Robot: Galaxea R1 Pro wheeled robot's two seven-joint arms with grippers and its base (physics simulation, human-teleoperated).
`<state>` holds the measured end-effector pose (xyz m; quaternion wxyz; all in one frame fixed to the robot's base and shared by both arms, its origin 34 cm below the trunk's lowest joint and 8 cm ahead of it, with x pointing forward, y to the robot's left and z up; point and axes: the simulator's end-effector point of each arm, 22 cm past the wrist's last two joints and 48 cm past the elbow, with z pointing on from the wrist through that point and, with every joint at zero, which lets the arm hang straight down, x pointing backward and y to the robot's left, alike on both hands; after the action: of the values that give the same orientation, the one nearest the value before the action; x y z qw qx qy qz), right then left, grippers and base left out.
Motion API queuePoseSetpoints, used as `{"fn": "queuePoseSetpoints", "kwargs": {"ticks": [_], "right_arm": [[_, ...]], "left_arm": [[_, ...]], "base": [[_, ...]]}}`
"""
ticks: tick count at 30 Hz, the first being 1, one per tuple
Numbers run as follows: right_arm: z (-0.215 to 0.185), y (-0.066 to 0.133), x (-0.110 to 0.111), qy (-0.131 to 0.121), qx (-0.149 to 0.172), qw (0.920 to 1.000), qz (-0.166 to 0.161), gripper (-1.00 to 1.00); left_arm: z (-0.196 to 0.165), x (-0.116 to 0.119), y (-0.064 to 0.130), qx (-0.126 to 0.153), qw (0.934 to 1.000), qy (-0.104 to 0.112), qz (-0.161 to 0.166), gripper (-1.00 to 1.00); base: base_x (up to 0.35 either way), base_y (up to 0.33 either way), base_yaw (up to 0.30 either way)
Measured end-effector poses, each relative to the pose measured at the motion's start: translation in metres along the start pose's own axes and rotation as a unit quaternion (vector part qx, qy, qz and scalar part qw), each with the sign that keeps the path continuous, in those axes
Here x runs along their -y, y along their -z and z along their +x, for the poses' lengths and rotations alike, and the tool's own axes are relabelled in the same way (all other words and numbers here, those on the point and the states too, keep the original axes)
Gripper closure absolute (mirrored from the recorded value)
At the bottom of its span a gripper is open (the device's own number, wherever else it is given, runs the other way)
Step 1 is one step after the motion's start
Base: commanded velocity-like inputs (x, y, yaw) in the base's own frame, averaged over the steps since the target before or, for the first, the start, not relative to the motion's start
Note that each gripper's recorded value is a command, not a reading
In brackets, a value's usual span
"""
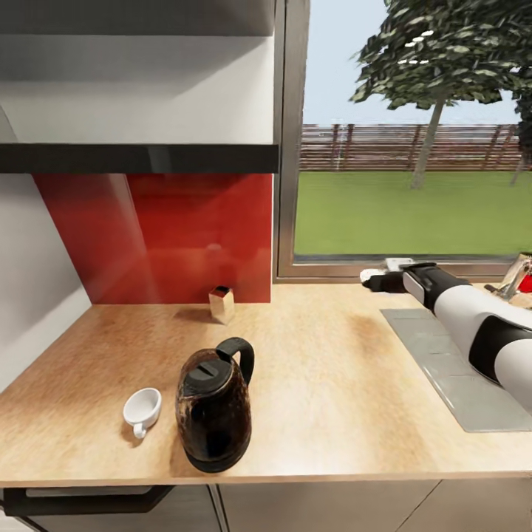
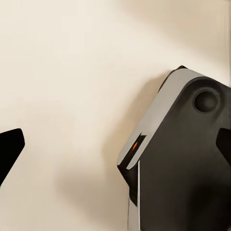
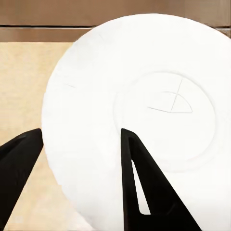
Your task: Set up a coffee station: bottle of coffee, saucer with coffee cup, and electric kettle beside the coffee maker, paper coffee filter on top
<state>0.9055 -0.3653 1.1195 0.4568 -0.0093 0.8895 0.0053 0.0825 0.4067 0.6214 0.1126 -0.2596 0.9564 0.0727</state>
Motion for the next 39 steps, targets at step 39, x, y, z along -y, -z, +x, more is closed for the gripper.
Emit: {"fn": "queuePoseSetpoints", "kwargs": {"ticks": [39], "right_arm": [[0.038, 0.178, 0.019, 0.018, 0.014, 0.9216, -0.388, 1.00]], "left_arm": [[0.013, 0.079, 0.026, 0.022, 0.9963, -0.043, 0.071, -1.00]], "base": [[0.000, 0.000, -0.089]]}}
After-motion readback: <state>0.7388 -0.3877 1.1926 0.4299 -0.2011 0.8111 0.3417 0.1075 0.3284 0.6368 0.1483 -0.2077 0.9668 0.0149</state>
